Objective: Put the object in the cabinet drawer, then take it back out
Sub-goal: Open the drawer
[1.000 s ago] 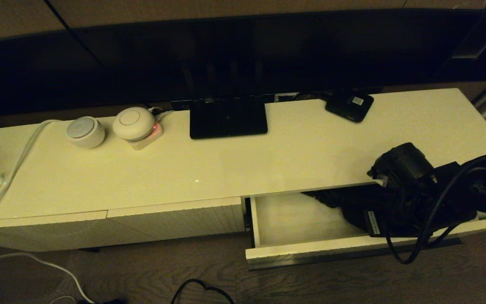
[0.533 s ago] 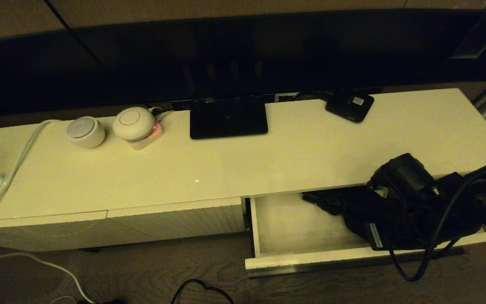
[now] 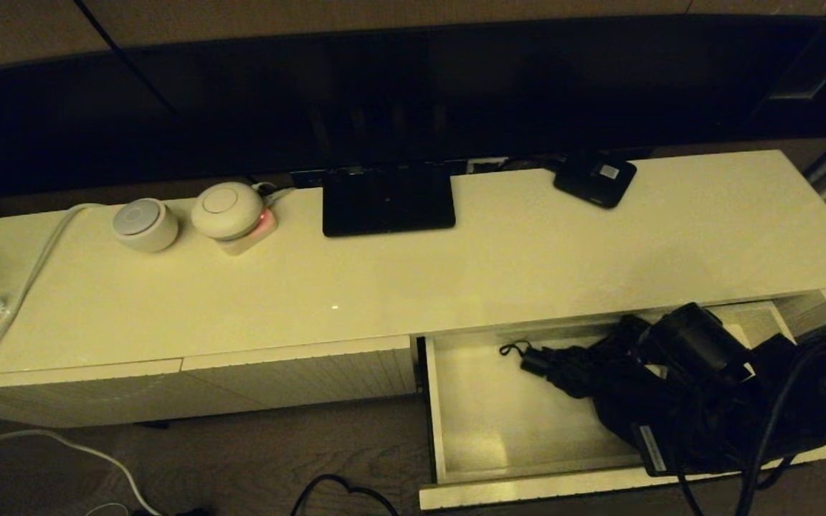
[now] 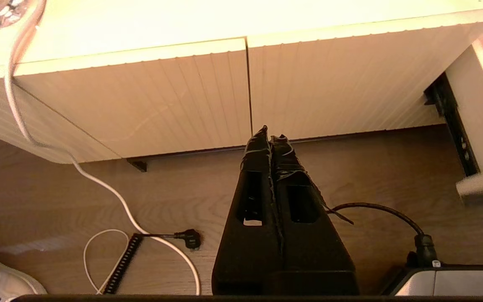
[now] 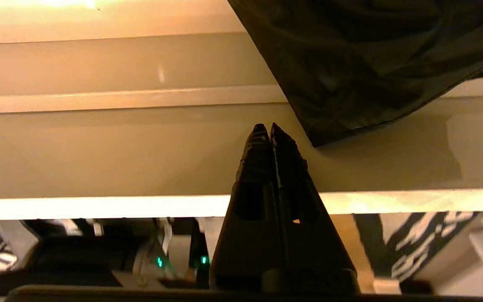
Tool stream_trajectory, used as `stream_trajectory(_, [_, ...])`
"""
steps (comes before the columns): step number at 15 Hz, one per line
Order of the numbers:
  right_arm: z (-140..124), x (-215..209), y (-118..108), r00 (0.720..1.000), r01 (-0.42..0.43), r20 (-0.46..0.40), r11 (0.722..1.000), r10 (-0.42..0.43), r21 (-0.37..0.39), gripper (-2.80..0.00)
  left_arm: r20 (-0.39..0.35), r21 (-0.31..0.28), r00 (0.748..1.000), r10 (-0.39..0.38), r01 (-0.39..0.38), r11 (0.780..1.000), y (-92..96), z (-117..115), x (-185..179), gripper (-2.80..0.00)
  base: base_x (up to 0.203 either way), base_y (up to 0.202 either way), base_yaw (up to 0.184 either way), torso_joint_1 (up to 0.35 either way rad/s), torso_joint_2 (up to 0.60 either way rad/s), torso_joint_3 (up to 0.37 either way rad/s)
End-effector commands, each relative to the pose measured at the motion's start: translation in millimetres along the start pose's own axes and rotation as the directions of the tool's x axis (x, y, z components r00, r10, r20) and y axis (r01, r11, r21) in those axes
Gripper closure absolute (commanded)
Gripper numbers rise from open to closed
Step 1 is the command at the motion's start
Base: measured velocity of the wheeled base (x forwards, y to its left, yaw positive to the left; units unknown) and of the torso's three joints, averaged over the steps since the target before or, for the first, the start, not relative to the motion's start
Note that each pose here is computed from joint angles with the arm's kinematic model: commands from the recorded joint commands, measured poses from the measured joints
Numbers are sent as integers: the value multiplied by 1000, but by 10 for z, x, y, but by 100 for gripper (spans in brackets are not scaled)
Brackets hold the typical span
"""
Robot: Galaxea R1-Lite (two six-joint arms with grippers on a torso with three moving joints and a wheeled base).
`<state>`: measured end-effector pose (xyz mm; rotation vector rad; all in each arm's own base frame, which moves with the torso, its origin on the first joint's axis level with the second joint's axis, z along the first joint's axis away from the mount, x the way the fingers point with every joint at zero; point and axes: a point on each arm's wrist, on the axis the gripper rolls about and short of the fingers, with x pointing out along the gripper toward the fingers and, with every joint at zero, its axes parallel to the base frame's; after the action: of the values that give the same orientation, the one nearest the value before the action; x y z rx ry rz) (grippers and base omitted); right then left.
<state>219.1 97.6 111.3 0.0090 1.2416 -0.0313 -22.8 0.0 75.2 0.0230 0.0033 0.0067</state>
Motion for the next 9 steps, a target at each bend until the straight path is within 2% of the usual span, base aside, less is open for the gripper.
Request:
stream_trajectory(1, [-113,8,-13,1000,5,-26,1000,-5,-7,0,-3,0,1000,1,-1,1000,0,-8,2,0,0,0,0,0,0,0])
stream_trajectory(7, [-275,-16,-41,999,6,-41,1000,-6,1,0,-3,0,1000,1,-1,1000,0,-8,2,0,0,0,0,0,0,0])
stream_trajectory(9, [-249,-46,-38,1000,-2,-10,1000,2,6,0,-3,0,1000,1,-1,1000,0,-8,2,0,0,0,0,0,0,0])
